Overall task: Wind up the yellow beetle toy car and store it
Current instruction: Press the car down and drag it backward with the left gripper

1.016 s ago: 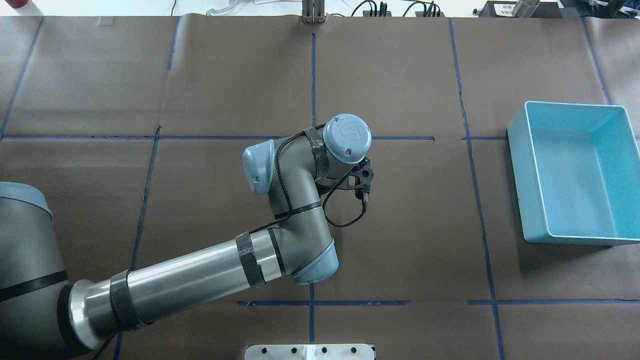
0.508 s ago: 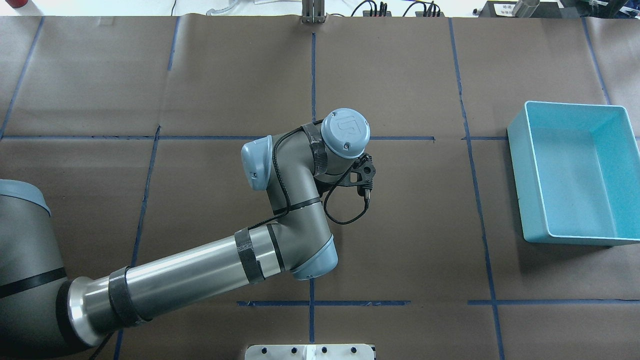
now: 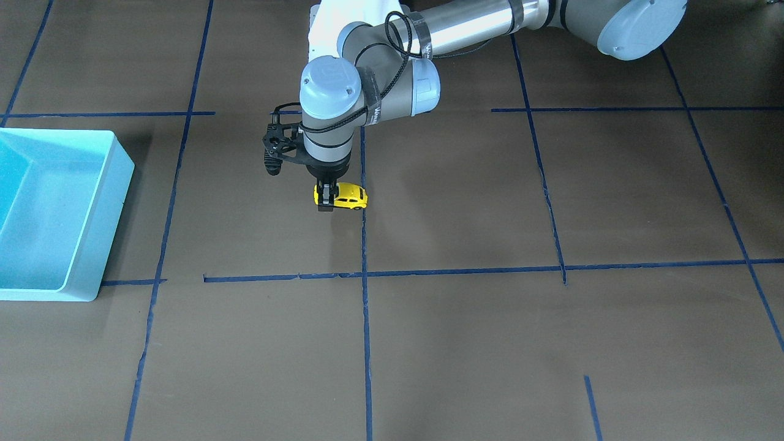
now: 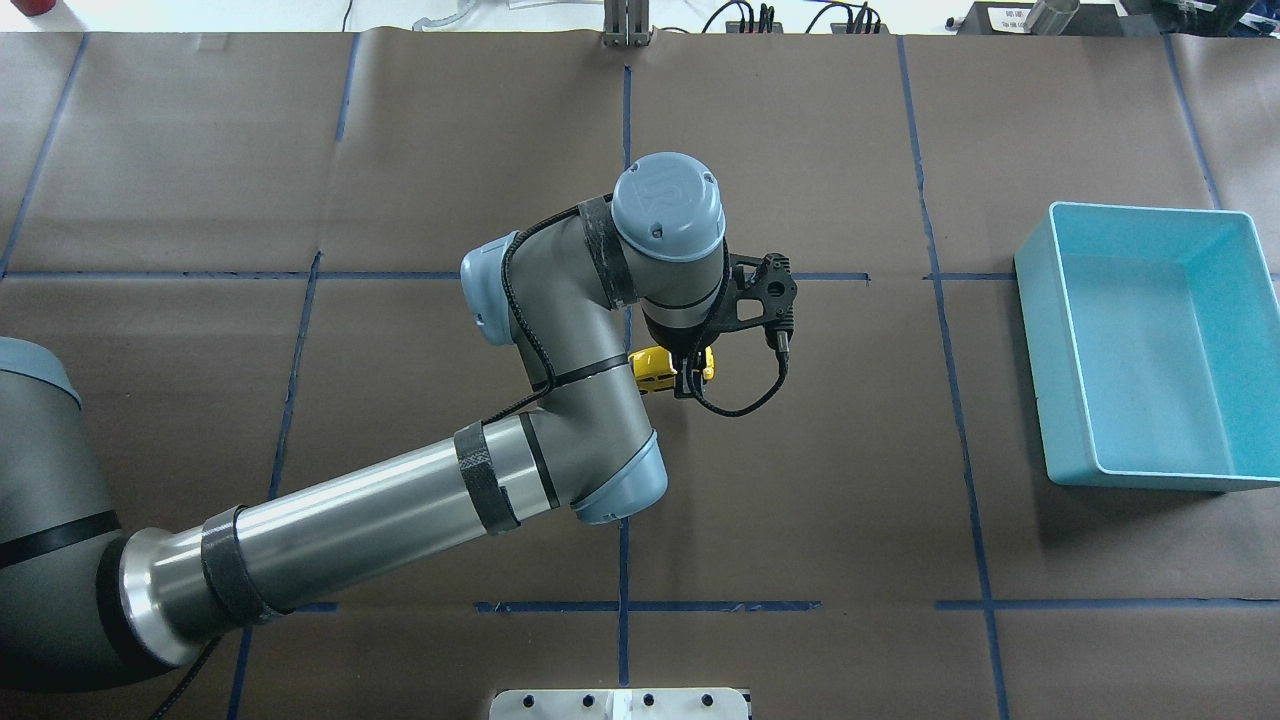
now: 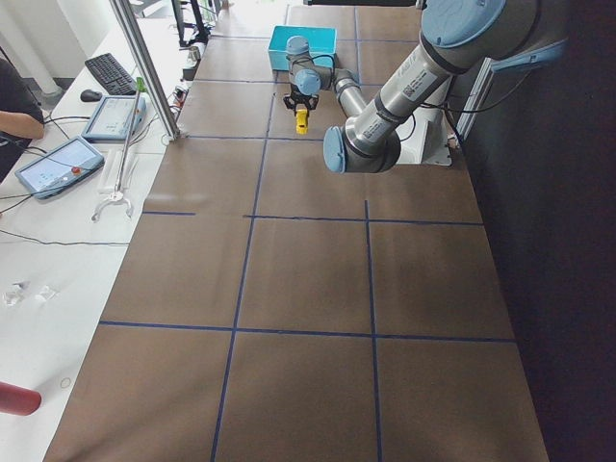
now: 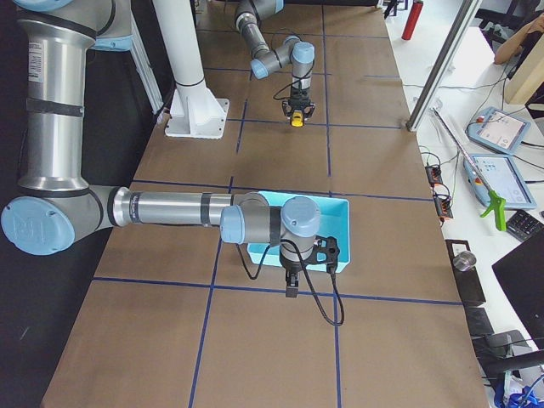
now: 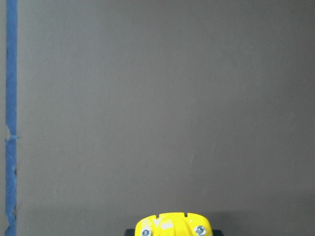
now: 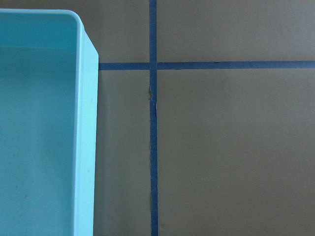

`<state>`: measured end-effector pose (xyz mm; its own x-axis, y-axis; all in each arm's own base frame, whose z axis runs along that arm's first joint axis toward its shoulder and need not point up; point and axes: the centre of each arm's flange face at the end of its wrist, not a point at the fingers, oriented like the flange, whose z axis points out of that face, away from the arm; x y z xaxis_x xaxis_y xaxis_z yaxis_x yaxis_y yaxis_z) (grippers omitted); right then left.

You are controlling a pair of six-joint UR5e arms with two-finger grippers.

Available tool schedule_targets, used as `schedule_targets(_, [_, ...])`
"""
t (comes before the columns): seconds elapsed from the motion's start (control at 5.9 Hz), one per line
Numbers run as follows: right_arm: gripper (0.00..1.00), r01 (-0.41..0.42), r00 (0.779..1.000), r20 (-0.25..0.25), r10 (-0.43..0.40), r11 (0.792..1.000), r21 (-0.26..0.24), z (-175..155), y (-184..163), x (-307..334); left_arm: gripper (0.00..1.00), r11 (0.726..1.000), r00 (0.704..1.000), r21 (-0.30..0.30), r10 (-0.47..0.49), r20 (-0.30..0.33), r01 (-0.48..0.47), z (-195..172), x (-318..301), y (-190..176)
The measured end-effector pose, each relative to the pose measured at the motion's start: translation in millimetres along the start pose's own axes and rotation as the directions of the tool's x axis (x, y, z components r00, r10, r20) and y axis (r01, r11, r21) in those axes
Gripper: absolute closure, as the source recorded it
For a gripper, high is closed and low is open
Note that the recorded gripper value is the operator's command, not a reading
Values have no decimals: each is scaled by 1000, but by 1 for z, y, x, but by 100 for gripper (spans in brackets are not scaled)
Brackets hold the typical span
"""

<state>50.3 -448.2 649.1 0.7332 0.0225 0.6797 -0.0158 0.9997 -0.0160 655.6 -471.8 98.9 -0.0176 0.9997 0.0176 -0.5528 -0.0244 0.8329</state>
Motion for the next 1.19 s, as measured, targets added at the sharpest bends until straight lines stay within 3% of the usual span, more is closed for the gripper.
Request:
schedule_targets(0.34, [0,0,1000,1,0,1000,0,0,0,0,100,998,1000,60,14,-9,-14,4,2,6])
schedule_targets(1.19, [0,0,1000,0,0,1000,0,0,0,0,100,995,992,25,97,85,-100,19,-4,26])
